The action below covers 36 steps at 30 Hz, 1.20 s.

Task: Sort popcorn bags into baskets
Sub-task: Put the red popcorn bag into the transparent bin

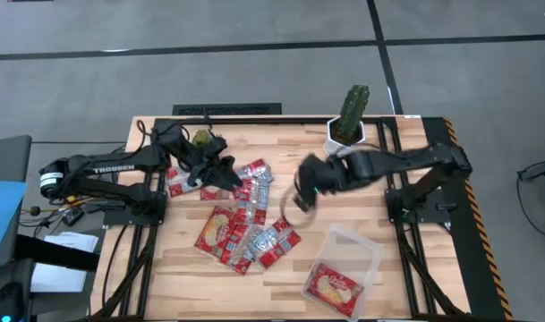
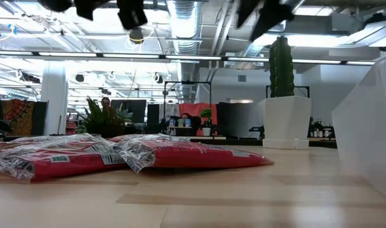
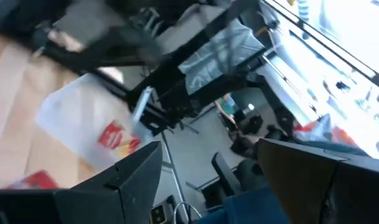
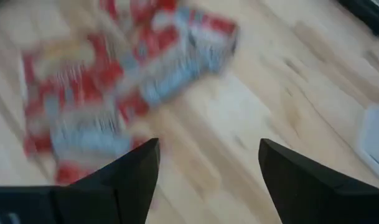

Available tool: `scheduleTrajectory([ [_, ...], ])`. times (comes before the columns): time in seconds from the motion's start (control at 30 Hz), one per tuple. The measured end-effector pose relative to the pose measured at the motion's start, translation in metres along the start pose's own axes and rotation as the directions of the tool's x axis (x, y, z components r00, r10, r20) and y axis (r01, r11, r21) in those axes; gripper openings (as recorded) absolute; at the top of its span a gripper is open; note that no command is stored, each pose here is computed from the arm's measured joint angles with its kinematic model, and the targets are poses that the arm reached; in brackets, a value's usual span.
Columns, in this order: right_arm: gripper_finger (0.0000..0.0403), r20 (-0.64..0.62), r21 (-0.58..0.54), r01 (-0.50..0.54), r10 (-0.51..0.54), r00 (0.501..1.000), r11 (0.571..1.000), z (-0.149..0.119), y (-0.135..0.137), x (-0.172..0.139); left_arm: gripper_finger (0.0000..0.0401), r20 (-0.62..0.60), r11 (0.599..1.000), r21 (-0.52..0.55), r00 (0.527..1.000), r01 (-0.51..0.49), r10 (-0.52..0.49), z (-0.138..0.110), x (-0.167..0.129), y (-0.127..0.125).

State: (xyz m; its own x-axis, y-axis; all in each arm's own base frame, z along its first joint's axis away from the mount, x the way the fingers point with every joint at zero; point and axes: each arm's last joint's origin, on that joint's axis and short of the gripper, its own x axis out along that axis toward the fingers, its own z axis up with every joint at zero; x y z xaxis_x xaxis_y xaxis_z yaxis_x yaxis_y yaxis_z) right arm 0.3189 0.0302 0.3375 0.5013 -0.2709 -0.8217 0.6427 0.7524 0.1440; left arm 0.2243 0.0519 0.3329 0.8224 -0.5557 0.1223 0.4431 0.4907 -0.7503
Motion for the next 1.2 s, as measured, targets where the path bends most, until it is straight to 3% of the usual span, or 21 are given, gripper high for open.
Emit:
scheduleTrajectory([
  [0.17,0.0296,0.019,0.09,0.004,-0.005,1.0,0.996,0.023,0.005,0.062,0.0253,-0.049,0.996,0.058,0.997,0.061,-0.058,0.021,0.004,-0.028],
  [0.4,0.0296,-0.058,0.229,0.009,0.004,0.998,0.973,0.02,0.014,0.143,0.0253,-0.009,0.968,0.218,0.992,0.121,-0.122,0.053,-0.01,-0.095],
  [0.5,0.0296,-0.092,0.271,0.026,-0.001,0.996,0.962,0.014,0.016,0.163,0.0253,0.062,0.957,0.291,0.997,0.017,-0.036,0.057,-0.028,-0.126],
  [0.57,0.0296,-0.09,0.305,0.019,0.008,0.996,0.952,0.012,0.019,0.174,0.0253,0.133,0.941,0.297,0.983,-0.165,0.13,0.05,-0.043,-0.141],
  [0.6,0.0296,-0.096,0.315,0.026,0.005,0.995,0.949,0.01,0.019,0.177,0.0253,0.189,0.912,0.294,0.953,-0.285,0.237,0.044,-0.051,-0.148],
  [0.67,0.0296,-0.103,0.342,0.033,0.003,0.995,0.939,0.007,0.022,0.184,0.0253,0.287,0.822,0.241,0.847,-0.516,0.447,0.03,-0.068,-0.159],
  [0.77,0.0296,-0.113,0.359,0.045,-0.005,0.994,0.932,0.004,0.022,0.188,0.0253,0.37,0.722,0.145,0.713,-0.677,0.595,0.012,-0.086,-0.168],
  [0.87,0.0296,-0.078,0.391,0.007,0.025,0.997,0.92,0.005,0.027,0.199,0.0253,0.433,0.668,0.075,0.628,-0.74,0.647,-0.004,-0.102,-0.175],
  [1.03,0.0296,-0.096,0.437,0.028,0.016,0.995,0.899,-0.004,0.028,0.222,0.0253,0.467,0.637,-0.036,0.551,-0.77,0.692,-0.026,-0.115,-0.165],
  [1.1,0.0296,-0.122,0.438,0.049,0.005,0.993,0.897,-0.01,0.027,0.231,0.0253,0.458,0.631,-0.072,0.536,-0.772,0.709,-0.034,-0.117,-0.156],
  [1.2,0.0294,-0.11,0.461,0.0,0.058,0.992,0.887,-0.01,0.031,0.239,0.0253,0.42,0.619,-0.121,0.525,-0.776,0.74,-0.045,-0.116,-0.137],
])
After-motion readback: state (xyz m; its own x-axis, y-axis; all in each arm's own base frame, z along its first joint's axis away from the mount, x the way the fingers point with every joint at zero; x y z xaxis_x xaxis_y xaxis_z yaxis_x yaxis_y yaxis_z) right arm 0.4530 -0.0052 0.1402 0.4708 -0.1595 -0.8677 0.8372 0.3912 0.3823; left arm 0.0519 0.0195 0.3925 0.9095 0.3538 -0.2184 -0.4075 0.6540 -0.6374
